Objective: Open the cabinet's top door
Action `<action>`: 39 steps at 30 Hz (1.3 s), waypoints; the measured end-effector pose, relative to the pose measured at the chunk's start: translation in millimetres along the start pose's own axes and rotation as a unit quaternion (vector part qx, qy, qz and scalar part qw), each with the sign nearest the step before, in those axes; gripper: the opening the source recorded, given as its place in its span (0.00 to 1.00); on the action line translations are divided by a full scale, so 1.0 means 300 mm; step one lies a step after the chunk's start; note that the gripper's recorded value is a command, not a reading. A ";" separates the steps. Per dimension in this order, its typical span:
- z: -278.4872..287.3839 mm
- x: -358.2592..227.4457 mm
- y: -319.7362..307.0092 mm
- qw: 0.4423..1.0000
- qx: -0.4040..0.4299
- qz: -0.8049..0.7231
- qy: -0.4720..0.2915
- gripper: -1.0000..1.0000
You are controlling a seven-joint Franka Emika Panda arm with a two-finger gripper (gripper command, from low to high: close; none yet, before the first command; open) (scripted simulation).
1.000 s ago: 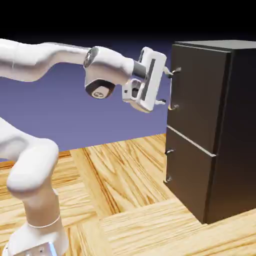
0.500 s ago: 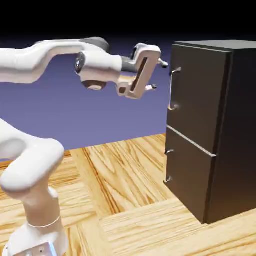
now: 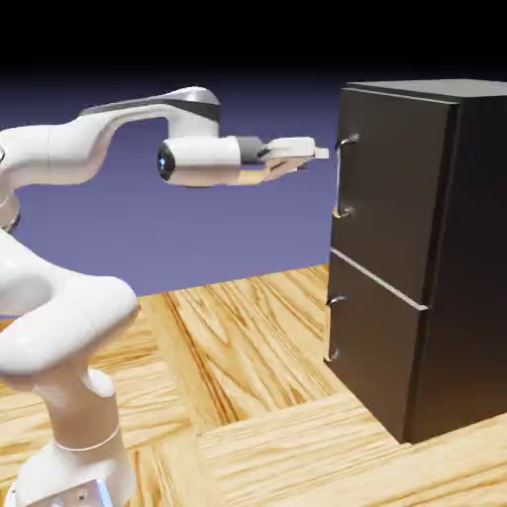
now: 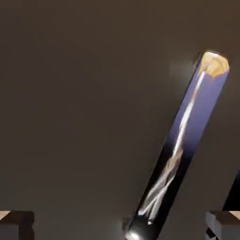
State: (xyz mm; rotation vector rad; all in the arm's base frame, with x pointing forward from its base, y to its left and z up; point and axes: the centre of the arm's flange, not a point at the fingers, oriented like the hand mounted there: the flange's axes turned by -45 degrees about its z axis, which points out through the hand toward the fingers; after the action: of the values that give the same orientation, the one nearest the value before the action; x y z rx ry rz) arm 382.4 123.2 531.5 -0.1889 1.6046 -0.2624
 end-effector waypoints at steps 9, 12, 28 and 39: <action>0.114 0.109 0.101 0.990 0.008 0.143 -0.019 1.00; 0.218 0.105 0.098 0.990 0.008 0.143 -0.018 1.00; 0.033 0.162 -0.050 0.980 -0.129 0.140 -0.051 0.00; 0.060 0.149 -0.032 0.984 -0.110 0.138 -0.036 0.00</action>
State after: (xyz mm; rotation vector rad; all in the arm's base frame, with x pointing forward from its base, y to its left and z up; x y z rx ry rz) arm 397.6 100.5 490.5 -0.1402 1.5658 0.1355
